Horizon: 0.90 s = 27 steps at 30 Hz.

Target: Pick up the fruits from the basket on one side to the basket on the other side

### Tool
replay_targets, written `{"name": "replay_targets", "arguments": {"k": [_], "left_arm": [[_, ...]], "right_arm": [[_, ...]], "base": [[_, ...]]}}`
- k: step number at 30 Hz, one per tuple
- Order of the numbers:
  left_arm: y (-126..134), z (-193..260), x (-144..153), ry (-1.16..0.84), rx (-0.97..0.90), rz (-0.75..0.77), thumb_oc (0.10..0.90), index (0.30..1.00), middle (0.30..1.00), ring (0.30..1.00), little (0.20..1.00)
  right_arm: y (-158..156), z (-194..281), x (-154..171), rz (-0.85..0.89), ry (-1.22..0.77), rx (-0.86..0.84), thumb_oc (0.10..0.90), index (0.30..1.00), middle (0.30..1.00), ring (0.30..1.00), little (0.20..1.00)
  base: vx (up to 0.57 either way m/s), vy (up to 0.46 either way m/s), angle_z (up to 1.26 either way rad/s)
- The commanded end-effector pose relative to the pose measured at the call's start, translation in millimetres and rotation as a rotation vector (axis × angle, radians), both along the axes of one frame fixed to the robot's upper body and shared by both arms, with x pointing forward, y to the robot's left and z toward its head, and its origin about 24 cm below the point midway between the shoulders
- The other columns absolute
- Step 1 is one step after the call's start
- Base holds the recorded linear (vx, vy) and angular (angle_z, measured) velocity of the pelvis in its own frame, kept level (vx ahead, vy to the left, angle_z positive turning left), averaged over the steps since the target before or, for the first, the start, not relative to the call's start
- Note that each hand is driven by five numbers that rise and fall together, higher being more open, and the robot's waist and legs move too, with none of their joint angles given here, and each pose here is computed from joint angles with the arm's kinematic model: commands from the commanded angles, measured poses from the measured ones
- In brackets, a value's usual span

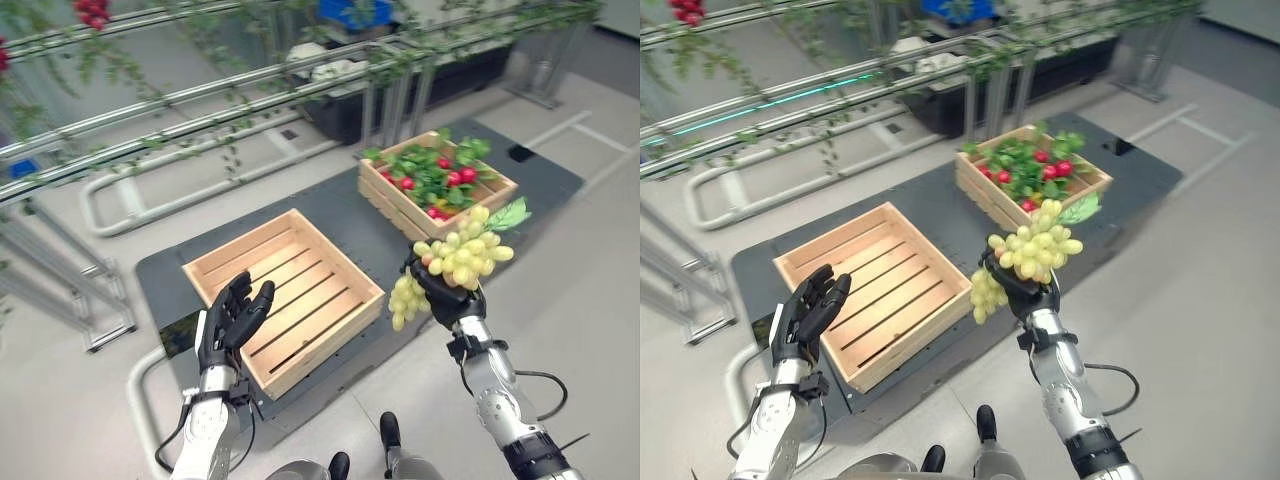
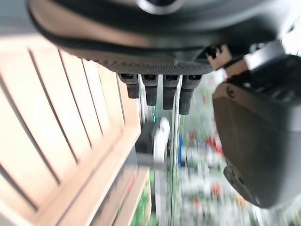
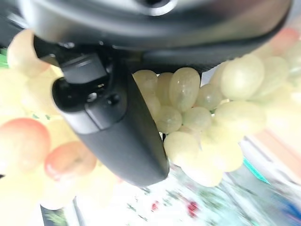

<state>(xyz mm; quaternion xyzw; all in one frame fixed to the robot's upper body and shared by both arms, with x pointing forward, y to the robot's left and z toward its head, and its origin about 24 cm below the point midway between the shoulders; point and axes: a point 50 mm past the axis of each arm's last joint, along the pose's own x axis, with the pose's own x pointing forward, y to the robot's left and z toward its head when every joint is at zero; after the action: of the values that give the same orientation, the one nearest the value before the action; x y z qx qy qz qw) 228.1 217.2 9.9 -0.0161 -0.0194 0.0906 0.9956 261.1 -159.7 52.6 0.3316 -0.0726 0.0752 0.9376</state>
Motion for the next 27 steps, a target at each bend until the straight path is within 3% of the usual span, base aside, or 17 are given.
{"name": "replay_targets", "arguments": {"k": [1, 10, 18, 27], "left_arm": [[-0.9, 65.8, 26.8, -0.373, 0.064, -0.016, 0.800, 0.900, 0.900, 0.900, 0.900], [18.2, 64.6, 16.5, -0.347, 0.043, 0.040, 0.800, 0.900, 0.900, 0.900, 0.900], [-14.8, 53.0, 35.7, -0.261, 0.013, -0.016, 0.800, 0.900, 0.900, 0.900, 0.900], [-31.8, 40.4, 31.8, -0.200, -0.170, -0.102, 0.800, 0.900, 0.900, 0.900, 0.900]], "right_arm": [[-2.3, 57.6, 13.4, -0.017, -0.316, 0.055, 0.400, 0.300, 0.300, 0.300, 0.300], [7.8, 50.7, 2.7, 0.034, -0.321, 0.025, 0.400, 0.300, 0.300, 0.300, 0.300], [14.9, 46.3, 19.2, 0.056, -0.261, -0.030, 0.400, 0.300, 0.300, 0.300, 0.300], [4.0, 23.3, 1.9, 0.111, -0.172, -0.069, 0.400, 0.300, 0.300, 0.300, 0.300]], "base": [[-0.21, 0.146, -0.48], [-0.17, 0.009, -0.88], [-0.11, -0.228, -0.47], [-0.05, -0.071, -0.02]]}}
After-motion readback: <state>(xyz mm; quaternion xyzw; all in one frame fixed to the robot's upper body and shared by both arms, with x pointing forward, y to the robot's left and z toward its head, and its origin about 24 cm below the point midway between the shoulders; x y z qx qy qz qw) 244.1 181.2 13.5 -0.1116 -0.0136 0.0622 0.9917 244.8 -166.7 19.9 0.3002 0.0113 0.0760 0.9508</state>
